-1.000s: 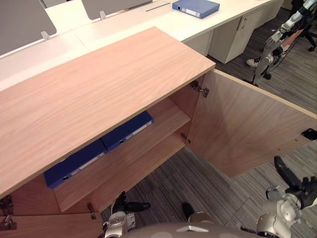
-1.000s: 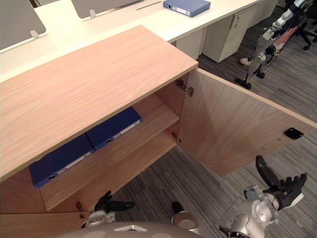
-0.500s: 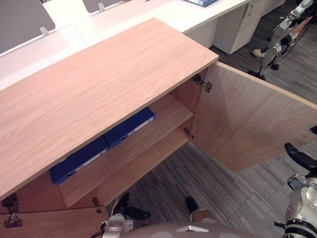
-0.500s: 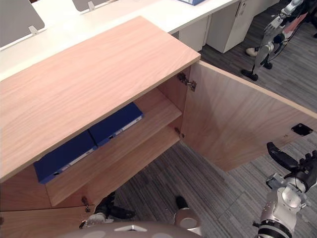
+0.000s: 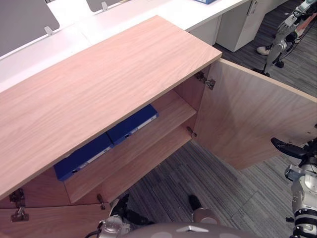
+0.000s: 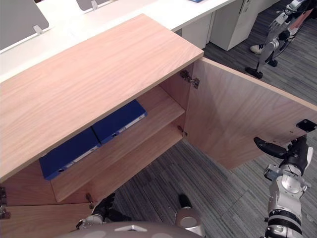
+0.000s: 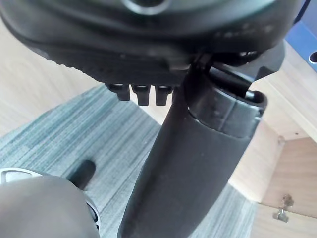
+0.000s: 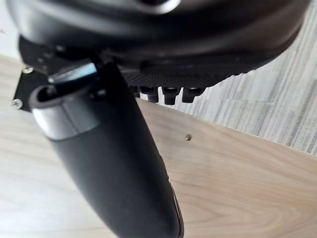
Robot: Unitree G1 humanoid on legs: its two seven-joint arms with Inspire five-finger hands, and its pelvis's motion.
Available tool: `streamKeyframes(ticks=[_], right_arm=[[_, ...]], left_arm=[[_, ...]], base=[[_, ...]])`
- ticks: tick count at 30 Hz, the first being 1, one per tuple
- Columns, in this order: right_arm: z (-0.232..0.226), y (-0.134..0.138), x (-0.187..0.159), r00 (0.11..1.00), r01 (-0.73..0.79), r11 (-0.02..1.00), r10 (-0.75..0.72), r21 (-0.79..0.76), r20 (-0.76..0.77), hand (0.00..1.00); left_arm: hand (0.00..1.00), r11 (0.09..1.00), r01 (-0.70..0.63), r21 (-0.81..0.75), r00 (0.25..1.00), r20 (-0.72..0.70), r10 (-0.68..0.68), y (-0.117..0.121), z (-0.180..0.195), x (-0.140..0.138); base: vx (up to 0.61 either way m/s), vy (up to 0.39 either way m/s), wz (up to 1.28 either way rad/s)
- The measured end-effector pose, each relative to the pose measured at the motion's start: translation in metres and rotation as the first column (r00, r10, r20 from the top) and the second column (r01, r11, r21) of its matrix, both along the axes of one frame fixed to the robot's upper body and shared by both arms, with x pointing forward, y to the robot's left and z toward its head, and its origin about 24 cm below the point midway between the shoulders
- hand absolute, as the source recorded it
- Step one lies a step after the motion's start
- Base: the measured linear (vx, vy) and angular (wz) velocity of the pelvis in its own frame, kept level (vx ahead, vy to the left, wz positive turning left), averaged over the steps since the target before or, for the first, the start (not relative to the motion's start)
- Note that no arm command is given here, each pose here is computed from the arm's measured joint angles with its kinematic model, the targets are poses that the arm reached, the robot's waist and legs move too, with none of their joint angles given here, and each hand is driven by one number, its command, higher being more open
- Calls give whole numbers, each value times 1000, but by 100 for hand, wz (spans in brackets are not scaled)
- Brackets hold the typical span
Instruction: Walk over to the cabinet, pick up the folder, carry it to the office cabinet, place the folder inside the office cabinet, then close the office cabinet door
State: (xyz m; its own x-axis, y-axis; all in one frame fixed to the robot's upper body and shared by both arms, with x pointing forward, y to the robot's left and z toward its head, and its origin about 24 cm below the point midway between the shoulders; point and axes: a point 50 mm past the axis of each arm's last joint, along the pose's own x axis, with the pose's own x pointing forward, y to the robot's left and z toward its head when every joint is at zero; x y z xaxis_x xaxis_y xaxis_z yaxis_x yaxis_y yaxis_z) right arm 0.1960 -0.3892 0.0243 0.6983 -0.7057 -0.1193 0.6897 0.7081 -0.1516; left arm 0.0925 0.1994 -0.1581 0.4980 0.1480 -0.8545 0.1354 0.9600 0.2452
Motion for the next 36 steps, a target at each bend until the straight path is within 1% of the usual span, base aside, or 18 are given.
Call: streamKeyframes(ticks=[3, 8, 13, 15, 20, 26, 28, 29, 31, 32, 36], right_arm=[[0, 2, 2, 1000, -14, 1000, 14, -2, -4, 100], [2, 3, 4, 1000, -21, 1000, 21, -8, 3, 100], [6, 19, 4, 997, -61, 998, 62, -21, 44, 100], [6, 31, 0, 993, -85, 996, 85, -15, 76, 100], [-4, 57, -16, 990, -112, 993, 110, 21, 93, 100], [-22, 102, -43, 983, -170, 978, 160, 117, 88, 100], [-27, 124, -55, 980, -192, 968, 180, 159, 85, 100], [-28, 129, -59, 979, -197, 966, 187, 165, 79, 100], [-29, 148, -71, 976, -215, 954, 203, 207, 80, 100], [-29, 152, -73, 975, -221, 951, 208, 217, 82, 100], [-25, 184, -97, 959, -282, 914, 273, 293, 73, 100]], left_arm=[[100, 1000, 6, 13, 1000, 3, -6, 4, 1, 1], [100, 1000, 8, 13, 1000, 2, -8, 4, 1, 1], [100, 1000, 14, 18, 1000, -6, -14, 5, 0, -1], [100, 999, 25, 25, 1000, -8, -25, 5, 0, -1], [100, 999, 34, 29, 999, -7, -33, 5, 1, 1], [100, 999, 27, 36, 999, -34, -26, 7, -1, -2], [100, 999, 25, 37, 999, -42, -23, 6, -2, -3], [100, 999, 23, 36, 999, -44, -21, 6, -2, -2], [100, 999, 12, 32, 999, -44, -10, 2, -2, -2], [100, 999, 10, 31, 999, -43, -9, 0, -3, -1], [100, 1000, 22, 5, 999, -29, -21, -15, -3, 9]], base=[[-59, -13, 5], [-66, -15, 6], [-57, -21, -3], [-48, -30, -5], [-36, -36, -4], [-39, -29, -12], [-34, -31, -13], [-30, -43, -10], [-24, -39, -10], [-22, -28, -10], [-21, -27, -7]])
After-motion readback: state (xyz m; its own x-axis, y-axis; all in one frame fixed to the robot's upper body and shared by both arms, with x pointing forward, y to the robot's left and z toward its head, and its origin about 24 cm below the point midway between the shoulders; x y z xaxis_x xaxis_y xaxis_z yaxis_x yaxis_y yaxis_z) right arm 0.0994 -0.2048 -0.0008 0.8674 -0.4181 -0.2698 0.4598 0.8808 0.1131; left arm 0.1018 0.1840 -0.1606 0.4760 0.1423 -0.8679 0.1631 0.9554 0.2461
